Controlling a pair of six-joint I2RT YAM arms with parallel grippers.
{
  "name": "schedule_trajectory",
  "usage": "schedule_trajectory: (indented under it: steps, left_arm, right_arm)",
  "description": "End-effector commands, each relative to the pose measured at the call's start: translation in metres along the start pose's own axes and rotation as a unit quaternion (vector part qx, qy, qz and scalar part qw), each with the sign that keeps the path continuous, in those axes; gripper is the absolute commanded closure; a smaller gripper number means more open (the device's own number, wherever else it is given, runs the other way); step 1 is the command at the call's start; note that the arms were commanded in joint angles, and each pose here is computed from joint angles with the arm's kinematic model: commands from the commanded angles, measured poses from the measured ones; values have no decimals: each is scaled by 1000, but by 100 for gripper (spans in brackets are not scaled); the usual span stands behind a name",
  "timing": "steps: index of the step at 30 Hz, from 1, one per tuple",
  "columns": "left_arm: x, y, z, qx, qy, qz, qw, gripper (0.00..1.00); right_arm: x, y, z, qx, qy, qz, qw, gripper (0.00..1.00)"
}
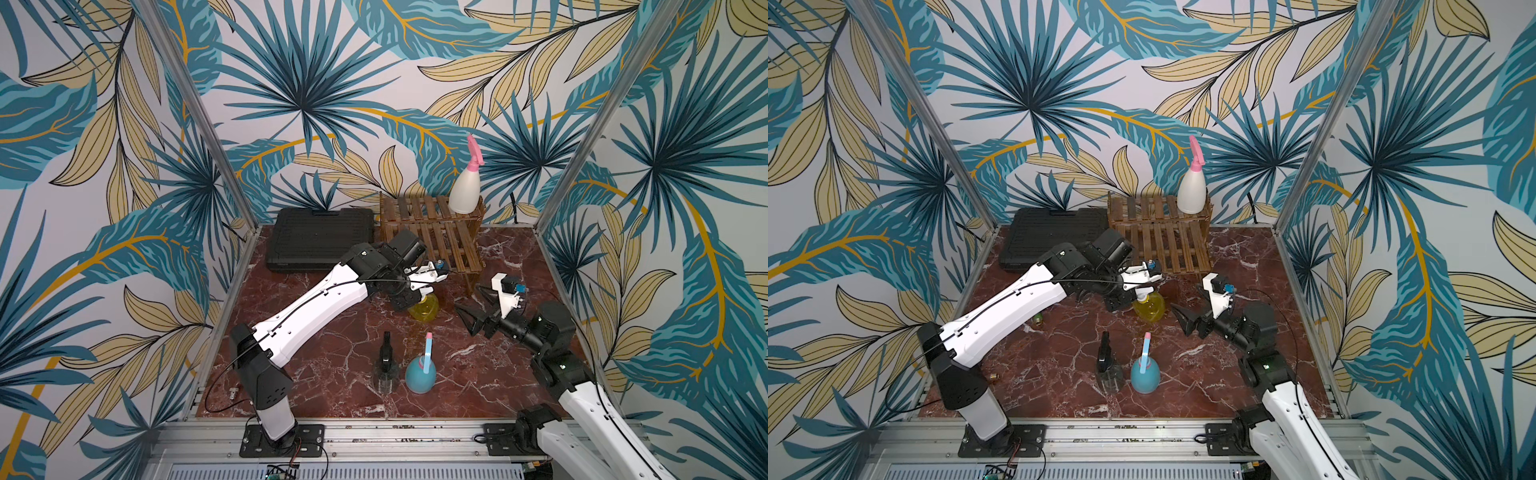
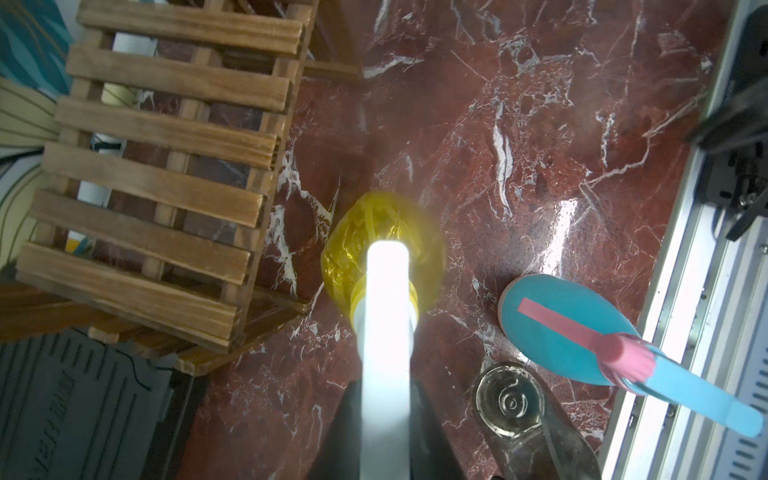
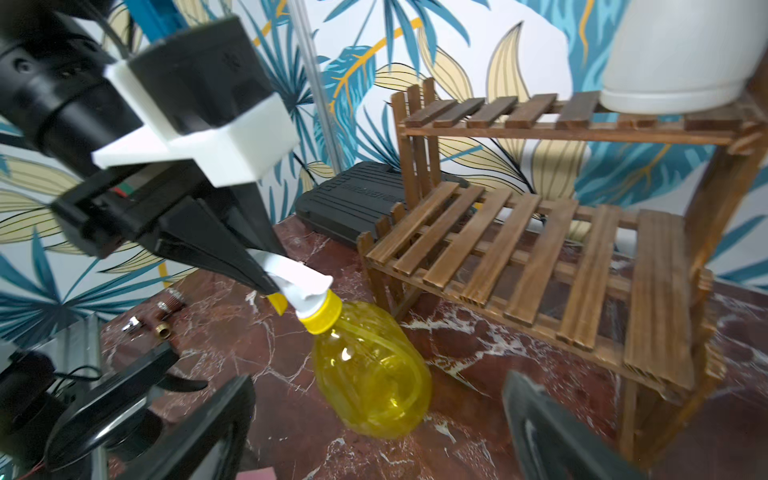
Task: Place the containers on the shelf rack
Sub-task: 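Pick up a container from the center of the board.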
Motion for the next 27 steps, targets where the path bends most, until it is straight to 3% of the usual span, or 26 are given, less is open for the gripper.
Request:
schedule_trajectory:
  steps: [1, 5, 14, 27]
  left_arm:
    - [-23, -8, 10, 82, -53, -19, 995, 100]
    - [-29, -11, 13, 114, -69, -25, 991, 100]
    - [-33, -21, 18, 140, -92, -57, 984, 100]
    - [-35, -30, 26, 149, -121, -93, 977, 100]
  right_arm:
    - [4, 16, 16, -50, -24, 79, 995, 1]
    - [8, 19, 21, -88, -30, 107, 990, 5]
    - [17, 24, 32, -142, -58, 159, 975, 26]
    - [31, 27, 21, -150, -51, 180, 971, 50]
Point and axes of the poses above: each gripper's point midway between its finger pads, its own x axis out along the fingers, its own y axis along the line the jaws close on, z = x × y, the point moved 5 cm from there along -x, back along the fingers, and after that the axes turned 9 degrees about -x, right-handed, at the moved point
